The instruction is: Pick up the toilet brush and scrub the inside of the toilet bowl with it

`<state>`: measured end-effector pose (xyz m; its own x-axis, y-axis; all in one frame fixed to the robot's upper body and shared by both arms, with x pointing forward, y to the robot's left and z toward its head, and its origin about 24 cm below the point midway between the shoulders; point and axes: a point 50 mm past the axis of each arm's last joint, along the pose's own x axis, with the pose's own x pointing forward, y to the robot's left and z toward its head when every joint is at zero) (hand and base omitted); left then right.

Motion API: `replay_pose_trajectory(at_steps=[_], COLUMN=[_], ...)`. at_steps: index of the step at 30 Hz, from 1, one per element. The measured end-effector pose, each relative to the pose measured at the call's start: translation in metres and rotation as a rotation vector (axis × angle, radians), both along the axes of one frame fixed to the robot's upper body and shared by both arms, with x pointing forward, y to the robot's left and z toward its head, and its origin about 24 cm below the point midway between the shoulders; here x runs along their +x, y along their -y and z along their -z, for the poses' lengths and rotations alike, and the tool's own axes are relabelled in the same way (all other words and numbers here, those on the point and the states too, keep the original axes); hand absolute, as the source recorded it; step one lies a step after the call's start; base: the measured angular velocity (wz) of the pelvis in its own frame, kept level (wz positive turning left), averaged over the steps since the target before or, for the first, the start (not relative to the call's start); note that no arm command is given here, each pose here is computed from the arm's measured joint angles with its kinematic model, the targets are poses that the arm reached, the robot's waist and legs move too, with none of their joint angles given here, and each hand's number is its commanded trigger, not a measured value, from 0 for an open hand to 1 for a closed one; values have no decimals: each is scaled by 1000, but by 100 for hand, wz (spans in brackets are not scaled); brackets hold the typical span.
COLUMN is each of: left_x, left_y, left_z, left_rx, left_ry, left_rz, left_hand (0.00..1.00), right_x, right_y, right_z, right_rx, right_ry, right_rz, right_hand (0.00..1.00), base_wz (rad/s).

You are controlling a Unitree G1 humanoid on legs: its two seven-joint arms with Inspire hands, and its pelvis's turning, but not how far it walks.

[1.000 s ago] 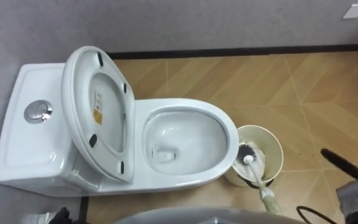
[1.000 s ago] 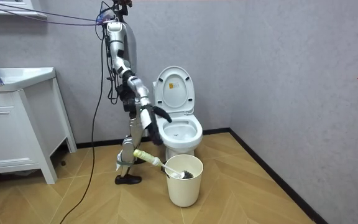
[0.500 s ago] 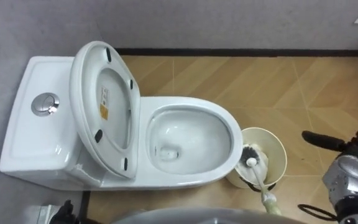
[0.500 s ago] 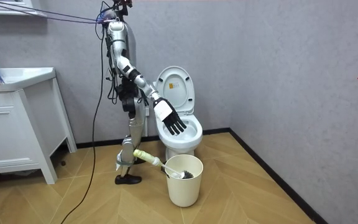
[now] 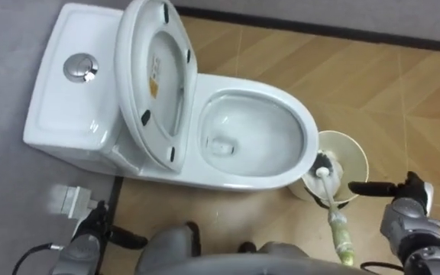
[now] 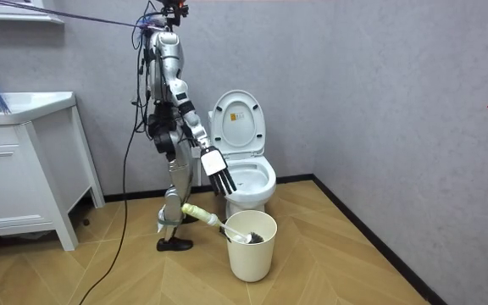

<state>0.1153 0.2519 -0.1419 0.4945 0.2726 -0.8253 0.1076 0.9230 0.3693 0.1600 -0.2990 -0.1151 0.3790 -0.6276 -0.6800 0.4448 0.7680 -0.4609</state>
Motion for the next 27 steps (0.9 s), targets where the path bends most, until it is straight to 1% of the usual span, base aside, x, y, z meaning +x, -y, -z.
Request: replay_pose_trajectory(at_steps=[3,4,5,6,8,10,11,13,20,24,27], left_x=[13,21,29,32,48,61,65,80,99,112,121], left_y=[2,5,9,11,21,25,26,34,49,54,59], left_z=[-3,-5,-7,-8,-12,-18,-20,-28,-39,-47,-57], left_rx=[6,9,15,16,17,26,27,33,40,30,14], left_ry=[42,63,84,91,137,178,192,246,333,376,443], left_rz=[2,7,18,25,61,85,86,121,166,171,186], left_hand=[0,0,0,0,0,0,0,0,0,0,0], right_x=[6,11,17,20,27,34,37,48,56,60,63], right_y=[3,4,5,6,8,7,7,7,4,2,2], right_z=[-4,-6,-10,-11,-17,-20,-21,-28,-31,-32,-34], right_rx=[-4,-20,-32,-35,-46,-48,-53,-78,-91,-98,-104], right_ry=[17,25,35,41,62,79,83,95,73,73,85], right_rz=[32,33,31,30,25,16,5,-40,-108,-135,-143], right_hand=[0,0,0,0,0,0,0,0,0,0,0], base_wz=[0,0,0,0,0,0,-4,0,0,0,0])
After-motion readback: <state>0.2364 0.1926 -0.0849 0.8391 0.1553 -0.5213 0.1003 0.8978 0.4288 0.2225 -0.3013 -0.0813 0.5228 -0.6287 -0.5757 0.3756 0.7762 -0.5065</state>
